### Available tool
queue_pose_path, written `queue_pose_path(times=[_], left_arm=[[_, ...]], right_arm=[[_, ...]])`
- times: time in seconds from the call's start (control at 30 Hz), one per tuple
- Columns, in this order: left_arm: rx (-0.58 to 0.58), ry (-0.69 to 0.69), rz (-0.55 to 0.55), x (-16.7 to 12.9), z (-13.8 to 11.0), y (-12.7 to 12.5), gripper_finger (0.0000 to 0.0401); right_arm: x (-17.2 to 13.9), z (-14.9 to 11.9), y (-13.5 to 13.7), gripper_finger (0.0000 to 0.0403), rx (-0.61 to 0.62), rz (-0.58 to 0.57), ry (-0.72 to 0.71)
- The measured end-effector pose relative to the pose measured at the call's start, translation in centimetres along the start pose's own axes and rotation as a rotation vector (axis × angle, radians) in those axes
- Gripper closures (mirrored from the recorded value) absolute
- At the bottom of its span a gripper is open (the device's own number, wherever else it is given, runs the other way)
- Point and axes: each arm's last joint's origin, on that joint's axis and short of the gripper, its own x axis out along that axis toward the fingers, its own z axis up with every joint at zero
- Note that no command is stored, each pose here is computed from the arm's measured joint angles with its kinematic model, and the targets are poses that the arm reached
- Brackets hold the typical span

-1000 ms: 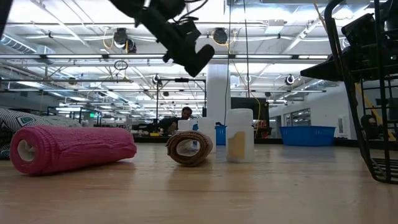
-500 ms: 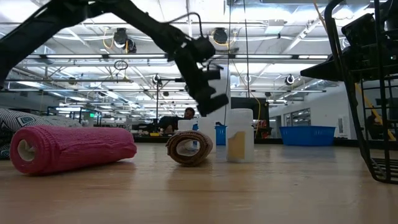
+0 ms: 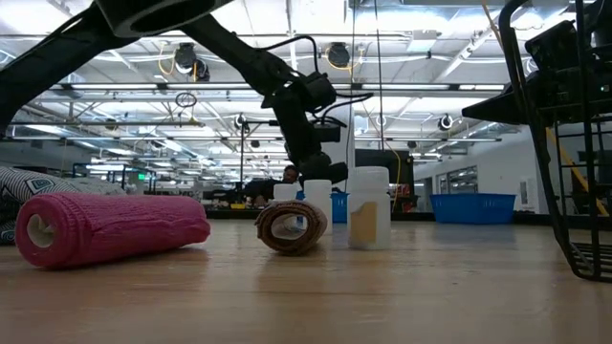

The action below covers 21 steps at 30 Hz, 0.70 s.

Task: Pick & Place Medicine items
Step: Put the black rolled gauze into the left blue bin, then put the pink rolled gauze into the left blue bin

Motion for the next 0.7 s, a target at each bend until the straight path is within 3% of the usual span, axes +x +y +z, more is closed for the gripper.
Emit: queue_pose_path(times=[0.17, 0.5, 0.7], left_arm=[[0.0, 0.006, -0.003, 0.0, -0.06, -0.03, 0.0271], [0.004, 0.013, -0.004, 0.0, -0.13, -0.05, 0.0187], [0.01, 0.012, -0.003, 0.0, -0.12, -0.05, 0.0172]], right_arm=[[0.0, 0.0, 0.0, 0.0287, 0.0, 0.0, 0.0], [0.0, 0.0, 0.0, 0.0287, 0.0, 0.0, 0.0], [0.0, 0.0, 0.0, 0.0287, 0.0, 0.0, 0.0]])
